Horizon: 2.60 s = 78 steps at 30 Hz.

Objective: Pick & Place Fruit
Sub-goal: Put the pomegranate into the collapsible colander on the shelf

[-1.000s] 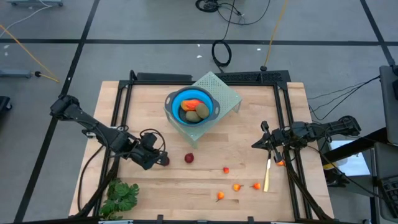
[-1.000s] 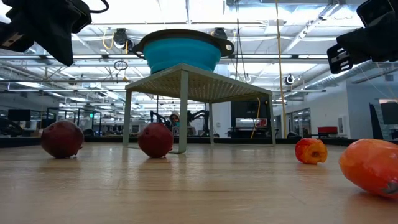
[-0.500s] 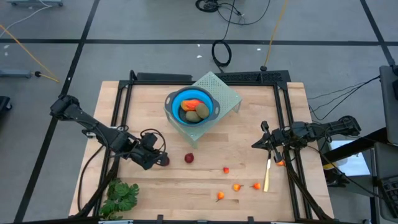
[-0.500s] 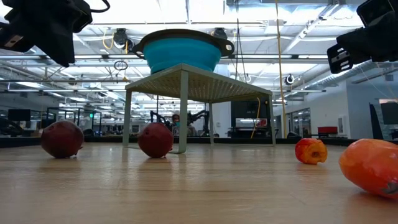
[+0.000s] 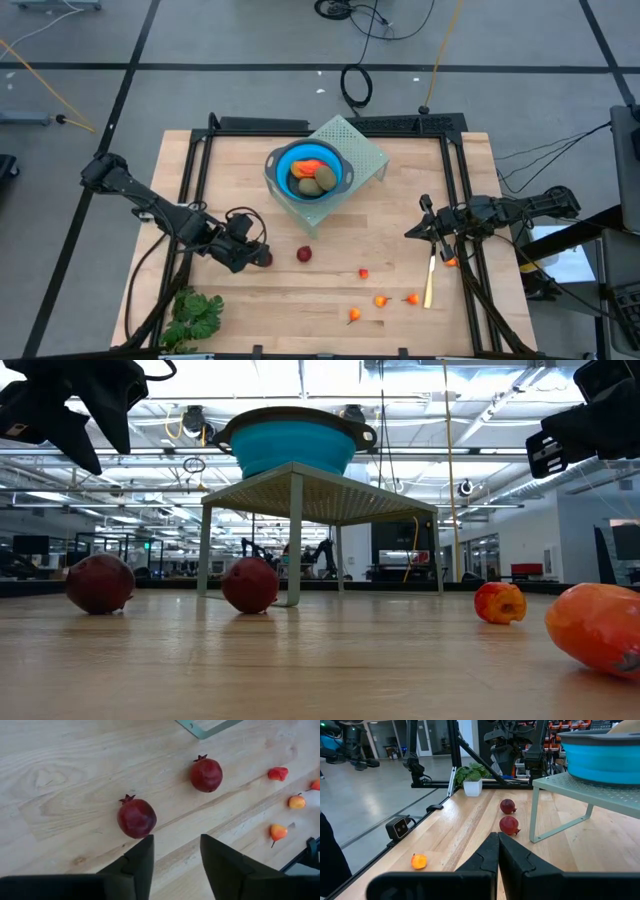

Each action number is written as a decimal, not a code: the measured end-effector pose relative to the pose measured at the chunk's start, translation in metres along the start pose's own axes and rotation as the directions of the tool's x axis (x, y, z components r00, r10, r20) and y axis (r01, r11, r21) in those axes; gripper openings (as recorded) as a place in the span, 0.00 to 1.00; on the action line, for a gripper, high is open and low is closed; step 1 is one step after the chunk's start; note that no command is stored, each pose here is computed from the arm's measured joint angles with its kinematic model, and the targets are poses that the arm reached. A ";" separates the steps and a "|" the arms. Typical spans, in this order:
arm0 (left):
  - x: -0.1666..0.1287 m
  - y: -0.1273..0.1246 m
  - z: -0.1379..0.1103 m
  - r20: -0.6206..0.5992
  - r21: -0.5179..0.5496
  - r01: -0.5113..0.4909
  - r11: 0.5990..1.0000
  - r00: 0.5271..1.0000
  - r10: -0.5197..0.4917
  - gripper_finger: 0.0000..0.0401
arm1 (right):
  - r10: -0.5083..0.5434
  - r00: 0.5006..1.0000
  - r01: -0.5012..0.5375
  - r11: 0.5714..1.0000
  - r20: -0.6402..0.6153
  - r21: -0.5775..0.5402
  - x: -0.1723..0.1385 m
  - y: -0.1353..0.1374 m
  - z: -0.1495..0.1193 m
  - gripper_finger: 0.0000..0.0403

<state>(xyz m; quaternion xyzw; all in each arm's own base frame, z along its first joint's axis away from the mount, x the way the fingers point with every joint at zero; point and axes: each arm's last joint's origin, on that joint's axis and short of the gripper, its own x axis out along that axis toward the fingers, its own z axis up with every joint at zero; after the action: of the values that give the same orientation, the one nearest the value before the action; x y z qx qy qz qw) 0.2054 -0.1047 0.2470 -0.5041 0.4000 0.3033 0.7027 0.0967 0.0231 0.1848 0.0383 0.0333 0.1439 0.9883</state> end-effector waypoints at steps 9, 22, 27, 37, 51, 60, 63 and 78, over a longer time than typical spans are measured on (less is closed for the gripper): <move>0.000 0.000 0.000 -0.001 0.023 0.001 1.000 1.000 -0.001 0.52 | 0.000 1.000 0.000 1.000 0.000 0.000 0.000 0.000 0.000 0.00; 0.000 -0.002 0.000 -0.003 0.021 0.024 0.999 1.000 -0.024 0.53 | 0.000 1.000 0.000 1.000 0.000 0.000 0.000 0.000 0.000 0.00; 0.000 -0.001 0.000 0.000 0.019 0.006 1.000 1.000 -0.006 0.53 | 0.000 1.000 0.000 1.000 0.000 0.000 0.000 0.000 0.000 0.00; 0.000 0.003 0.001 0.032 0.000 -0.027 1.000 0.999 0.027 0.55 | -0.001 1.000 0.001 1.000 0.000 0.000 0.000 0.000 0.000 0.00; 0.000 0.004 0.003 0.083 -0.040 -0.026 0.999 0.996 0.030 0.83 | -0.001 1.000 0.001 1.000 0.000 0.000 0.000 0.000 0.000 0.00; 0.021 0.002 -0.004 0.071 0.010 -0.115 0.993 0.991 0.114 0.87 | 0.000 1.000 0.000 1.000 0.000 0.000 0.000 0.000 0.000 0.00; 0.033 0.002 -0.008 0.052 0.021 -0.166 0.986 0.985 0.165 0.87 | -0.001 1.000 0.001 1.000 0.000 0.000 0.000 0.000 0.000 0.00; 0.063 0.000 -0.003 0.008 -0.018 -0.251 0.968 0.968 0.251 0.87 | 0.000 1.000 0.000 1.000 0.000 0.000 0.000 0.000 0.000 0.00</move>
<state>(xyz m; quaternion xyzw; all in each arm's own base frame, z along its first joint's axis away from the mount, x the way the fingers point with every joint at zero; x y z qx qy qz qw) 0.2358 -0.1061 0.1919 -0.4538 0.4545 0.3956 0.6565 0.0967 0.0231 0.1848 0.0383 0.0333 0.1437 0.9883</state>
